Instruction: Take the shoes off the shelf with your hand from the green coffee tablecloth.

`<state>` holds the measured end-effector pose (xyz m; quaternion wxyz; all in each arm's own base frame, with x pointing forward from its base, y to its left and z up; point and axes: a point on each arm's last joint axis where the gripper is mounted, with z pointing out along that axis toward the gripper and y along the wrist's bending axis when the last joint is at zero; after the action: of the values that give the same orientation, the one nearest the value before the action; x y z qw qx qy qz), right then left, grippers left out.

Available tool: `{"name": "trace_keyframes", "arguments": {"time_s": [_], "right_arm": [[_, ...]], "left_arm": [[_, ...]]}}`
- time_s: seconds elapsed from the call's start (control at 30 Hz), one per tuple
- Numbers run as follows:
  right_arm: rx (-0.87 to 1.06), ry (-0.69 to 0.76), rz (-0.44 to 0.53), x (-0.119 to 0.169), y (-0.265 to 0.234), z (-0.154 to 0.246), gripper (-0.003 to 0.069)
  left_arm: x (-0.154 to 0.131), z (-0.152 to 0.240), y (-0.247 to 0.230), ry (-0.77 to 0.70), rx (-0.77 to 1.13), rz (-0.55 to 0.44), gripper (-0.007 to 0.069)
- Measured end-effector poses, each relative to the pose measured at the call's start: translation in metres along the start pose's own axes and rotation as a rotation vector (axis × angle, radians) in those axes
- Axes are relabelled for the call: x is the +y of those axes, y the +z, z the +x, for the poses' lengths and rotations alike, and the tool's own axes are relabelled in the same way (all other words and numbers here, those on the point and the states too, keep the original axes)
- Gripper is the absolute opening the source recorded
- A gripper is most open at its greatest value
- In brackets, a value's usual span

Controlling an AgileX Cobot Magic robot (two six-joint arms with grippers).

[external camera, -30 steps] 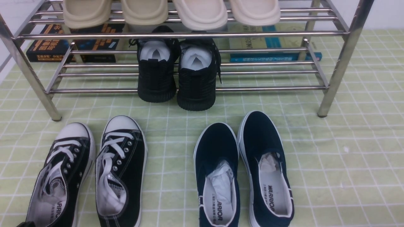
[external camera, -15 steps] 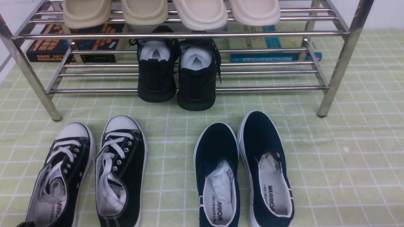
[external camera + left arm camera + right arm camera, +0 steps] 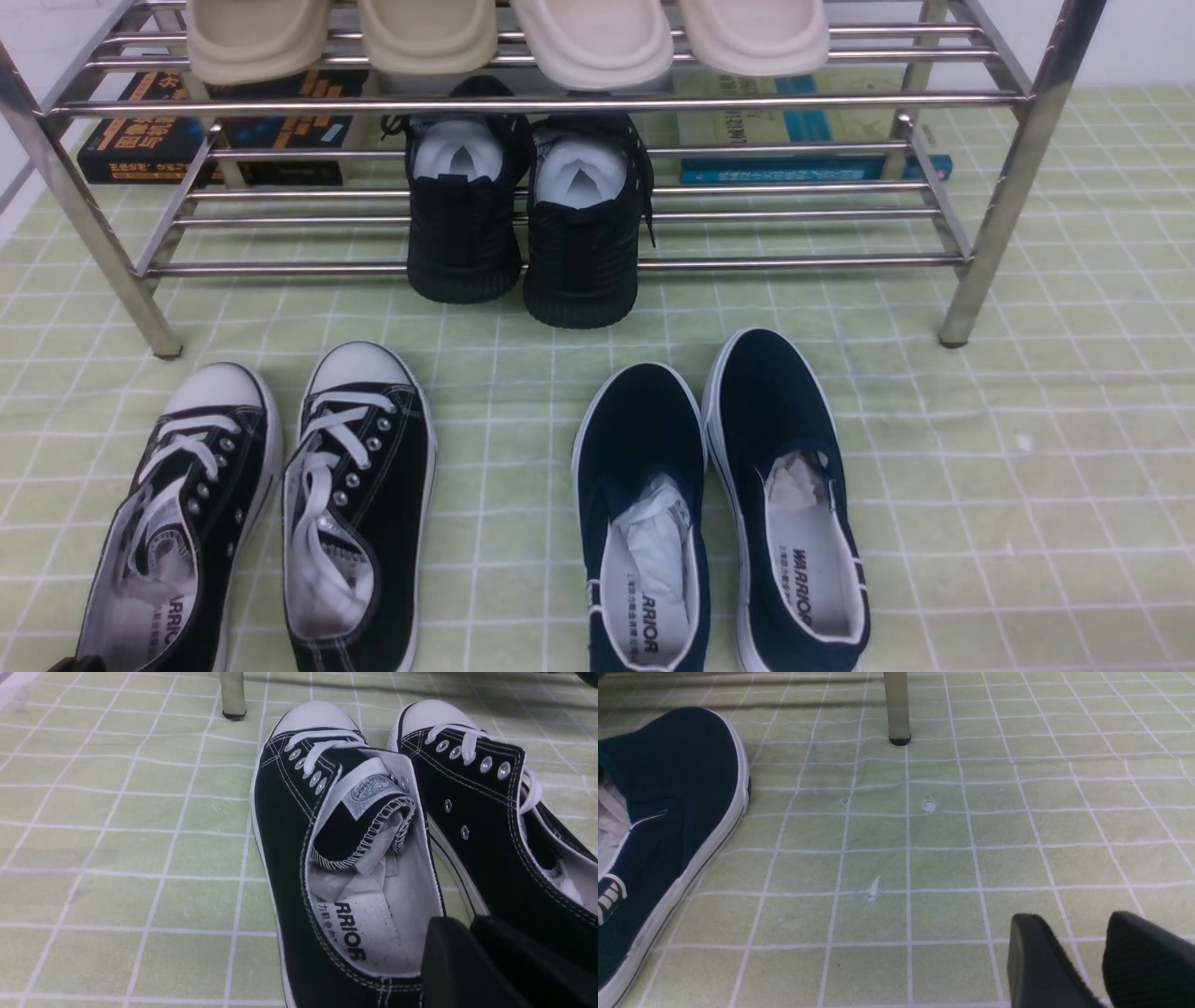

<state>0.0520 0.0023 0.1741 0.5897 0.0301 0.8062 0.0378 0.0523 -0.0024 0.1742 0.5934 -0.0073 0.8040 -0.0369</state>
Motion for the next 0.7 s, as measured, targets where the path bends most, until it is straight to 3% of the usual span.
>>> {"name": "trace_keyframes", "arguments": {"time_s": [0.7], "right_arm": [[0.0,0.0,0.0,0.0,0.0,0.0,0.0239]], "left_arm": [[0.0,0.0,0.0,0.0,0.0,0.0,0.0099]]}}
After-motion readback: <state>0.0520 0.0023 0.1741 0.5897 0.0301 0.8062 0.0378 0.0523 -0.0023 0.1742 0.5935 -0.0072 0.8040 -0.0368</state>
